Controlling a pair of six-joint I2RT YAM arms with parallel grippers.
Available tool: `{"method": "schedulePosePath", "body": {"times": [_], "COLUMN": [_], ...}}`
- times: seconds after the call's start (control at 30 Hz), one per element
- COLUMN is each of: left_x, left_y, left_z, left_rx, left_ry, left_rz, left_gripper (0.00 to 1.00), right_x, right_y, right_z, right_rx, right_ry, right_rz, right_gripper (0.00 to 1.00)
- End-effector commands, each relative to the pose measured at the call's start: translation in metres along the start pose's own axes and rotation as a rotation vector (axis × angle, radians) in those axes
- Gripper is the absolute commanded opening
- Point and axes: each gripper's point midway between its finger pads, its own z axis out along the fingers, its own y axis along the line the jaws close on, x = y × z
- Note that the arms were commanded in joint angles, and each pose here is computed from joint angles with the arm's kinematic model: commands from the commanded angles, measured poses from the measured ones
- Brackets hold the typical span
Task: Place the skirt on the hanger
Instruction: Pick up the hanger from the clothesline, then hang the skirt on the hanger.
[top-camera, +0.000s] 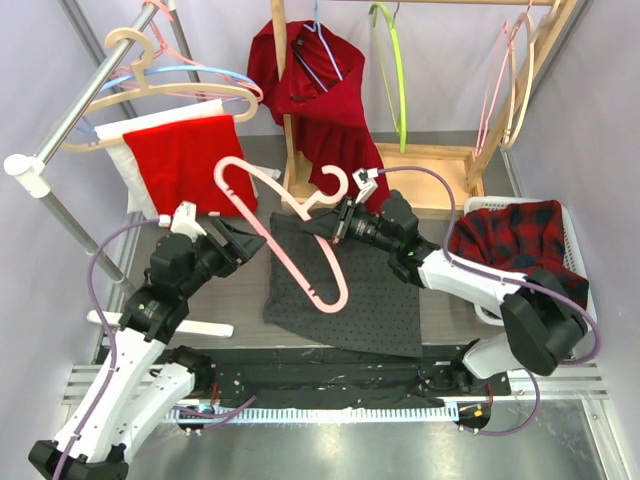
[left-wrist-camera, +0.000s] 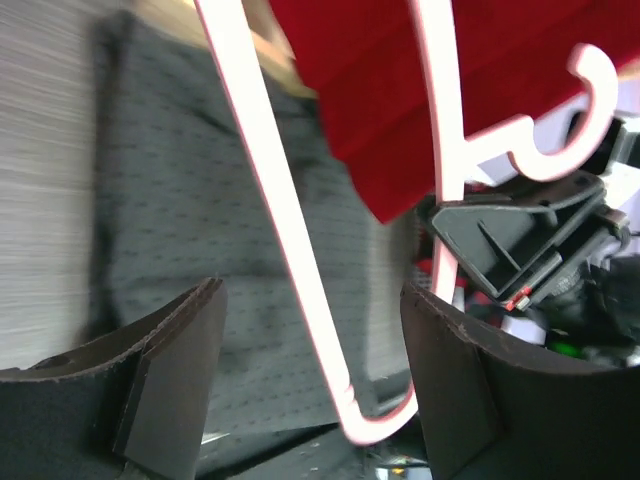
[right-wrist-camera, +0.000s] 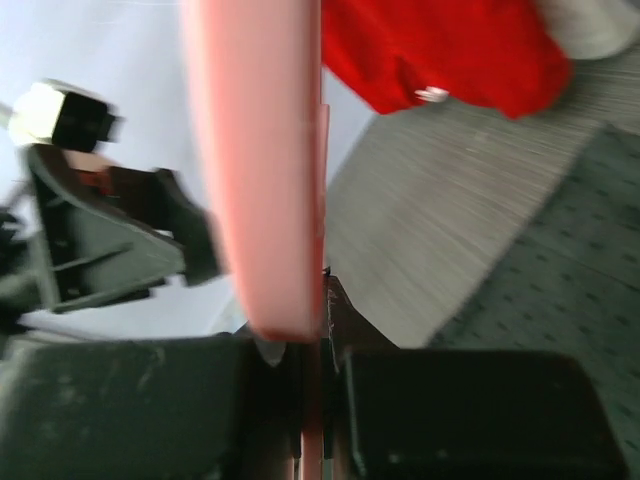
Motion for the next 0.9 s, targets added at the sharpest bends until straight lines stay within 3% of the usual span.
{"method": "schedulePosePath", "body": {"times": [0.0, 0.2, 0.4, 0.63, 0.87], "left_x": [-0.008, 0.004, 0.039, 0.082, 0.108], "left_y": [0.024, 0.025, 0.045, 0.09, 0.122], "left_z": [-0.018, -0.014, 0.0, 0.003, 0.001], "left_rx": [-0.202, -0.199, -0.217, -0.312, -0.411], "left_ry": [0.019, 0.097, 0.243, 0.383, 0.433], "left_rz": [0.111, 0.12, 0.084, 0.047, 0.028], "left_gripper": [0.72, 0.59, 0.57, 0.48, 0.43], "right_x": [0.007, 0.069, 0.122, 0.164, 0.17], "right_y": [-0.032, -0.043, -0.047, -0.062, -0.065], "right_z": [-0.014, -0.009, 0.008, 0.013, 0.021], "right_rx": [0.212, 0.294, 0.326, 0.456, 0.516], "right_ry": [0.03, 0.112, 0.131, 0.134, 0.087], "right_rz": [-0.119, -0.105, -0.023, -0.056, -0.062], "right_gripper": [0.01, 0.01, 0.01, 0.01, 0.01]}}
